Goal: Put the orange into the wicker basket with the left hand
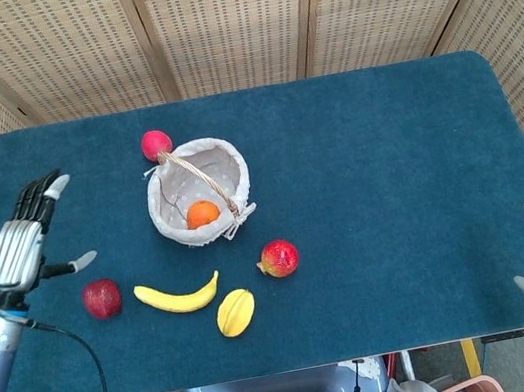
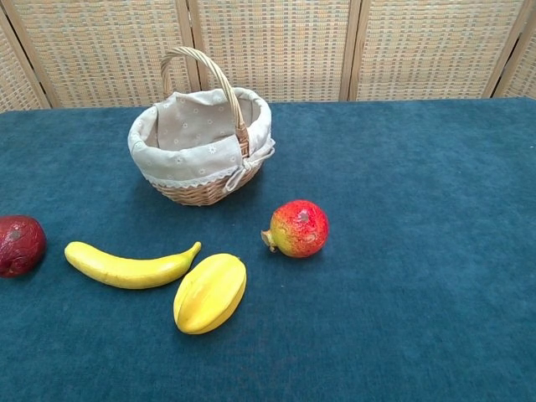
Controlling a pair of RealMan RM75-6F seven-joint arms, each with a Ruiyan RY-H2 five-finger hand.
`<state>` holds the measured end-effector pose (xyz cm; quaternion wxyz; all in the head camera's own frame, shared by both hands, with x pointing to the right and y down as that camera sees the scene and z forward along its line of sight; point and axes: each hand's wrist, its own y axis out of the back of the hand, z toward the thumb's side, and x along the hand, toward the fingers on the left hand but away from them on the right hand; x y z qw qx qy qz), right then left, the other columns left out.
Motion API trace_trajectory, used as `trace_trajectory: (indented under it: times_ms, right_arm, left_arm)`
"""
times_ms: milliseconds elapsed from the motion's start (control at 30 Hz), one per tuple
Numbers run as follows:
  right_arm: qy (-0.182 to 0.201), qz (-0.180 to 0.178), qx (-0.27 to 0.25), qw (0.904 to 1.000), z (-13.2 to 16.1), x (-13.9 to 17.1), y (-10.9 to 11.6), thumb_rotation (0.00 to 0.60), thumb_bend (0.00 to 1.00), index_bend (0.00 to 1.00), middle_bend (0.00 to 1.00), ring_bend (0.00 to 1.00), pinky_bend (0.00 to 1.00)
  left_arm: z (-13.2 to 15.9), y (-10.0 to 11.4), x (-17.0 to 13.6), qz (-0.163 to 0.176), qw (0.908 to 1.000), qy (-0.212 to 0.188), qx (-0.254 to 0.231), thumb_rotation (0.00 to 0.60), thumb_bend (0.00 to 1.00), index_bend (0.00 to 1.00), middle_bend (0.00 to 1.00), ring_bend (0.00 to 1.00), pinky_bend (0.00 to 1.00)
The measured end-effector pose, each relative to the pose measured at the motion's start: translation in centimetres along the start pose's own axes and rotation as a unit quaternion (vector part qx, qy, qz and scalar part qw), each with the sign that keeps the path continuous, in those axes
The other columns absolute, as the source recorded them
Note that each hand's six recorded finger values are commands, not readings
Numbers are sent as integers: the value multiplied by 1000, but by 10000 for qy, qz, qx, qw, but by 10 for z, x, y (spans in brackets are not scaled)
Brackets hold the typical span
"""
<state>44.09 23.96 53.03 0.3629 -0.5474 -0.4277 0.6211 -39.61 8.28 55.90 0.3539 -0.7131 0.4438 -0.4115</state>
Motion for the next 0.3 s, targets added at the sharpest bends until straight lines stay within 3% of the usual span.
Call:
trace_trajectory:
  times_ms: [167,300]
  right_arm:
    - [78,14,-88,9999,1,2,1,600,0,0,0,0,0]
    - [133,25,-160,9998,1,3,3,600,0,0,0,0,0]
  left_arm:
    - [-27,13,-79,35,9941,988,438,600,0,0,0,0,0]
    - [-33,11,-122,-65,9888,1342,647,600,0,0,0,0,0]
